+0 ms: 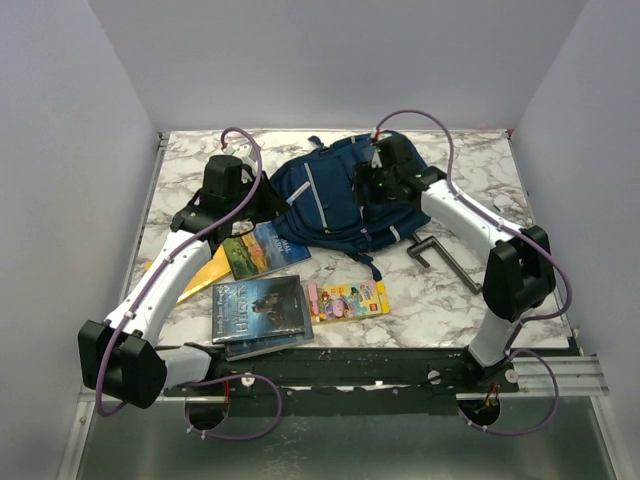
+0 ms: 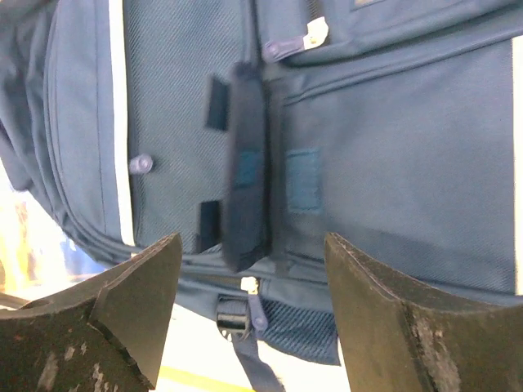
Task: Pack the student bag
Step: Place the stationery in the student bag.
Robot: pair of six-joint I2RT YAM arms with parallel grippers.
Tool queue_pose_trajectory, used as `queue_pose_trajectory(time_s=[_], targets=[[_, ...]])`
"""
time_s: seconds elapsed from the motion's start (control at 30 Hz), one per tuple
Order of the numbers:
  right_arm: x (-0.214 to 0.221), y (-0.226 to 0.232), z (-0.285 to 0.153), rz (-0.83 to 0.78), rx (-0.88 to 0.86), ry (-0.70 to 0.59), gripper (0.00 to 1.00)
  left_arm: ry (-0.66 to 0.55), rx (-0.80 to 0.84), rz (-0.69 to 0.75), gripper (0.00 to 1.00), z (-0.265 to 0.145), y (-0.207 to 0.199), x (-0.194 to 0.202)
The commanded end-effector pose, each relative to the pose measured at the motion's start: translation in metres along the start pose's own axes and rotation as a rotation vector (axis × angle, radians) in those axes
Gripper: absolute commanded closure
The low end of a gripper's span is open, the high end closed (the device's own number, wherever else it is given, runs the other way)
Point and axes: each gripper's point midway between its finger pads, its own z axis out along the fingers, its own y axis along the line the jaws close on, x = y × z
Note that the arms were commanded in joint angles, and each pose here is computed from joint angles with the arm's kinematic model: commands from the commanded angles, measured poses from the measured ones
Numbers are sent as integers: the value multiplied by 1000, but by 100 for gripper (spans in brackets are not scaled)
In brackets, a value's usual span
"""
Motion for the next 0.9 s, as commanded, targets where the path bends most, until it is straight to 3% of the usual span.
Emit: queue_pose_trajectory(time_s=[0.0, 0.17, 0.33, 0.5, 0.57, 0.67, 0.87], targets=[[-6, 20, 11, 80, -184, 18, 32, -15, 32, -2, 100, -4, -6, -3], [6, 48, 33, 174, -352, 45, 52, -17, 35, -1, 100, -4, -6, -3], [44, 77, 56, 232, -475, 125, 55, -20, 33, 0, 100, -4, -5, -3], [87, 86, 72, 242, -502, 211, 51, -17, 33, -3, 100, -4, -5, -3], [90, 80, 73, 220, -472, 211, 42, -15, 35, -2, 100, -3, -5, -2], [76, 67, 67, 161, -373, 196, 31, -19, 37, -1, 100, -5, -6, -3], [37, 62, 26, 79, -301, 160, 27, -27, 67, -6, 100, -10, -13, -5]])
